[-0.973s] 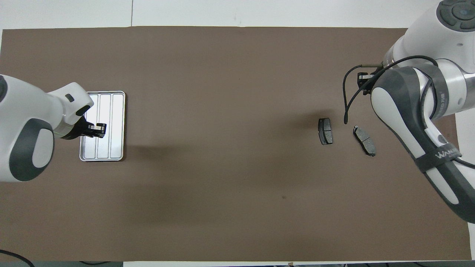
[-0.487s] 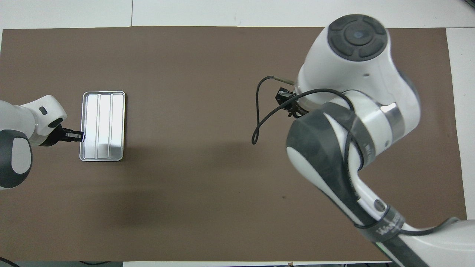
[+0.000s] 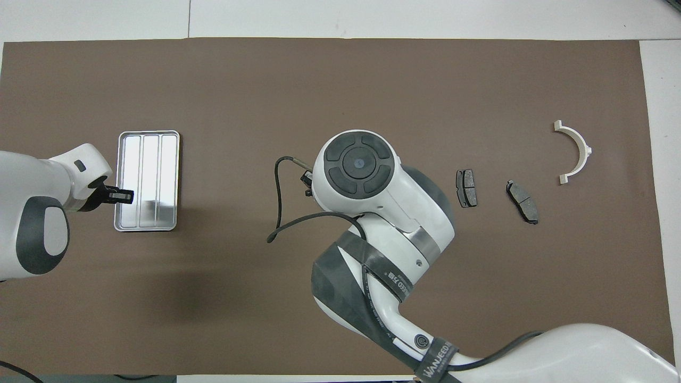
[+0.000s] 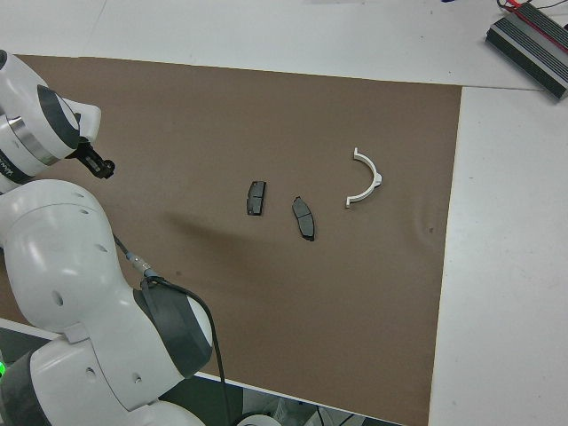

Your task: Pick bearing gear from pile to tray

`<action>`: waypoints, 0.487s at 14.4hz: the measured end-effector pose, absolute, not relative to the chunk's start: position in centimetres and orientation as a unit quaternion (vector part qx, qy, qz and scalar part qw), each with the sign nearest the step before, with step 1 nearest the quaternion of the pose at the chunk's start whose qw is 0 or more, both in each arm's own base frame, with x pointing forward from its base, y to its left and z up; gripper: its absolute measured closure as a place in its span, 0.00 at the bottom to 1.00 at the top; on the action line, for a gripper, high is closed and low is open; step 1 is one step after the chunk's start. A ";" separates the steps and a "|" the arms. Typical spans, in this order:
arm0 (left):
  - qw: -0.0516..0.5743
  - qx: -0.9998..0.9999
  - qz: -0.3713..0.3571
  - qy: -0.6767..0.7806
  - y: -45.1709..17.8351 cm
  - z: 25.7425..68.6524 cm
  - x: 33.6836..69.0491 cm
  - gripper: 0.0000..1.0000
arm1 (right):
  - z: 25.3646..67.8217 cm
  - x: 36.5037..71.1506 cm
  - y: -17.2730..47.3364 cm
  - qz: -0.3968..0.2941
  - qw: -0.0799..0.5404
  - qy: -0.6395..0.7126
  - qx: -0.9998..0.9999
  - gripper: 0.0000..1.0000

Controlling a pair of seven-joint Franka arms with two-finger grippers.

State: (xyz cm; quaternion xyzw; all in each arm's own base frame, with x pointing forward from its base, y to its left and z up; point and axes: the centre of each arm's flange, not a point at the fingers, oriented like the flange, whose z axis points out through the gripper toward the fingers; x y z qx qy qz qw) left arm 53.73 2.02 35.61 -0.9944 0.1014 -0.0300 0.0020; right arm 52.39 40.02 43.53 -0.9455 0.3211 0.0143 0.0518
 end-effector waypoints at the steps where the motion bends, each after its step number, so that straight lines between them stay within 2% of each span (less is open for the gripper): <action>1: 0.002 -0.994 -0.032 0.101 1.8 35.1 53.7 0.76 | 41.9 52.6 40.2 0.016 0.063 0.324 -0.944 0.66; 5: 0.000 -0.995 -0.038 0.097 0.3 32.5 53.4 0.76 | 37.8 53.3 40.4 -0.001 0.053 0.323 -0.945 0.66; 7: -0.002 -0.995 -0.038 0.096 -1.0 31.5 53.3 0.76 | 34.2 52.9 41.9 -0.023 0.039 0.324 -0.945 0.66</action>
